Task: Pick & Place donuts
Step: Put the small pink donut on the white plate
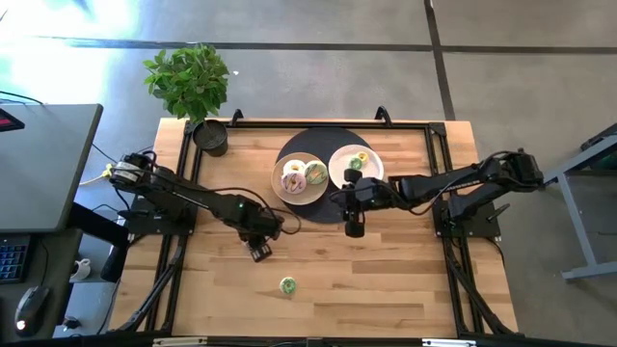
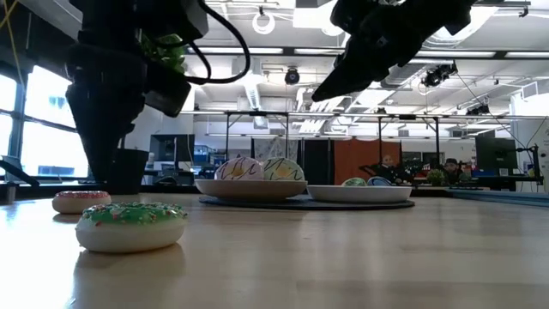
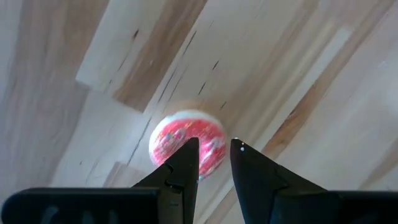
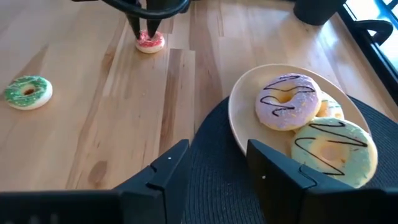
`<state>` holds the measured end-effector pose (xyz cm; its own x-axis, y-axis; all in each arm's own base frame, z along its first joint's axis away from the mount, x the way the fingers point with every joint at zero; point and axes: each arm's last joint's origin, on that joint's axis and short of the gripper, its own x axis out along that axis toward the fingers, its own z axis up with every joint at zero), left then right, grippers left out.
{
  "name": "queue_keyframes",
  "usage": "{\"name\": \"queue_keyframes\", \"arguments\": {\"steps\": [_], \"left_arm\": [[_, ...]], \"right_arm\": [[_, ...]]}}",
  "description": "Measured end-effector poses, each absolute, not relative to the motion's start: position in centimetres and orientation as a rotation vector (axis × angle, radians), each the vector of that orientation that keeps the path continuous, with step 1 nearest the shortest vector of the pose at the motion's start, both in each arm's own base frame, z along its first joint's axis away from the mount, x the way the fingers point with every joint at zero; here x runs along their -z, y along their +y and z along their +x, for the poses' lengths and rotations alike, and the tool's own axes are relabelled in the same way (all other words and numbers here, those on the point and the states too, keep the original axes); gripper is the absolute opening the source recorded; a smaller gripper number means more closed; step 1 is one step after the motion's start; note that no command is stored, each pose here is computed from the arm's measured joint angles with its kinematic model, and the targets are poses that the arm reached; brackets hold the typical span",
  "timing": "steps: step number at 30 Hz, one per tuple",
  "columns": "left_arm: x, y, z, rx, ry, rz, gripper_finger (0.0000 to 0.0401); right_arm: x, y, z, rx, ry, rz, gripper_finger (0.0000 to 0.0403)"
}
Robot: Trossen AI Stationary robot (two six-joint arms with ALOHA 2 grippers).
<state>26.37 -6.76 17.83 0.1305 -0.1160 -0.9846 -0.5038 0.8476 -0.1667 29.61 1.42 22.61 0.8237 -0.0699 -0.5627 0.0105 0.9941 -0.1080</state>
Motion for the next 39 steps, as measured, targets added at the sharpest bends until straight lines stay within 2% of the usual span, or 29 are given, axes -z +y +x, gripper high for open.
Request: {"name": "queue_keyframes", "arguments": {"steps": [12, 21, 26, 29, 33, 39], "left_arm": [[-17.8, -6.8, 26.5, -0.253, 1.432, -0.511, 0.0090], [-14.8, -7.1, 26.9, -0.248, 1.526, -0.561, 0.0090], [-14.4, -6.9, 27.2, -0.321, 1.524, -0.593, 0.0086], [-14.9, -6.9, 27.7, -0.331, 1.514, -0.584, 0.0061], [-17.7, -6.7, 29.6, -0.267, 1.371, -0.556, 0.0011], [-22.3, -4.7, 33.0, -0.221, 1.161, -0.433, 0.0023]], "right_arm": [[-22.5, 1.4, 29.5, 0.040, 0.617, -0.102, 0.0156], [-22.3, 1.4, 29.4, 0.044, 0.640, -0.089, 0.0158], [-22.2, 1.4, 29.2, 0.058, 0.661, -0.085, 0.0154], [-22.3, 1.3, 28.8, 0.083, 0.685, -0.097, 0.0149], [-22.8, 1.1, 27.6, 0.118, 0.734, -0.080, 0.0147], [-24.0, 0.9, 24.3, 0.196, 0.847, 0.049, 0.0149]]}}
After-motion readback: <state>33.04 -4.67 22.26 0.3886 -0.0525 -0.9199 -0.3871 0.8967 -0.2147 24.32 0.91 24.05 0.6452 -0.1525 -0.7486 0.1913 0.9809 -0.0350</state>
